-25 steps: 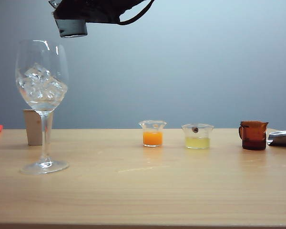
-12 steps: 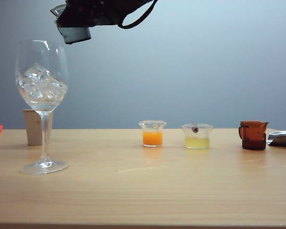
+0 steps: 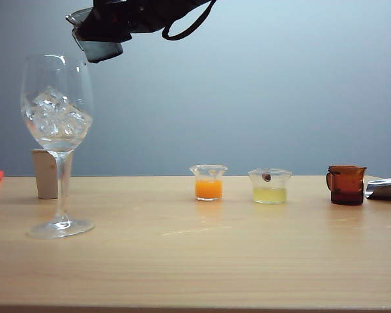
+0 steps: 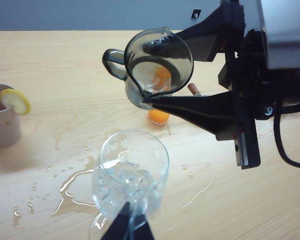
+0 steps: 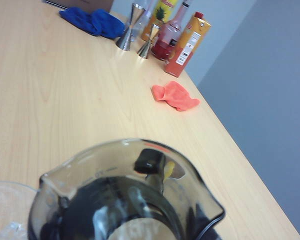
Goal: Pick up the first measuring cup from the left, pour the coconut rum inside into the goblet, and finally put the measuring cup back in its original place.
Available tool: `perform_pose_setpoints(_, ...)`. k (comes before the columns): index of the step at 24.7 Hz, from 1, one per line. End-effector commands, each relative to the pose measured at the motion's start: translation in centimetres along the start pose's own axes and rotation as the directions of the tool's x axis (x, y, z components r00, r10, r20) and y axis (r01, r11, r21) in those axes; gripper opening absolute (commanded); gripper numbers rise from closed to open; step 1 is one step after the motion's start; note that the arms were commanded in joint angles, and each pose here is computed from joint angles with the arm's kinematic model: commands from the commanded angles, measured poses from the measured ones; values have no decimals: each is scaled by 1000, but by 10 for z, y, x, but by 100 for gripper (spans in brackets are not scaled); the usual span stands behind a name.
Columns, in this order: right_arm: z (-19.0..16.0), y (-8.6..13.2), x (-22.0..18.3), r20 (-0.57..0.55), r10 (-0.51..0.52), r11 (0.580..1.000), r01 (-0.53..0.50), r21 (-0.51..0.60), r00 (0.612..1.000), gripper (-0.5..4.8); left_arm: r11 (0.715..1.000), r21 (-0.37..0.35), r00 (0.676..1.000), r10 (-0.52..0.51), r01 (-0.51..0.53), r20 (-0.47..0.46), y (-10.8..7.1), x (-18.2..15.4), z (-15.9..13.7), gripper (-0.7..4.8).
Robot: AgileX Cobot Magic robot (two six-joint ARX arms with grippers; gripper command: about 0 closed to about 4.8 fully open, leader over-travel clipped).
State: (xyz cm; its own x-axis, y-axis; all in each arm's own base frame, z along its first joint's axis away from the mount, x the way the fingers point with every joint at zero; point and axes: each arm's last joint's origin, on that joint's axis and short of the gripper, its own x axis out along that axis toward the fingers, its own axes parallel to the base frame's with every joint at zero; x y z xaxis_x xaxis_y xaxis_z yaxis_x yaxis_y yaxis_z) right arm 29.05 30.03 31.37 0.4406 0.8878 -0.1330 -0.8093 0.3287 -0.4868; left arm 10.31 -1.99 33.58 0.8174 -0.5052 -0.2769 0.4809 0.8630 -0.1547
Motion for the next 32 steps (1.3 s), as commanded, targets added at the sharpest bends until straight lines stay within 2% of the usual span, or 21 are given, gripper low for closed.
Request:
perform_pose_setpoints(1,8,-2,-3,38,-10,999,11,-35,999,-5,1000,5,1000,-4,4,2,0,0,1,-6)
perform_pose_setpoints(13,13,9,1,44,20,995,-16,-95,999,-5,1000,3,1000,-4,4,-2,0,0,0,-6)
perform_pose_setpoints(32,13,10,1,19,10,955,-4,-296,1000,-5,1000,3,1000,-4,4,-2,0,-1,0,-6)
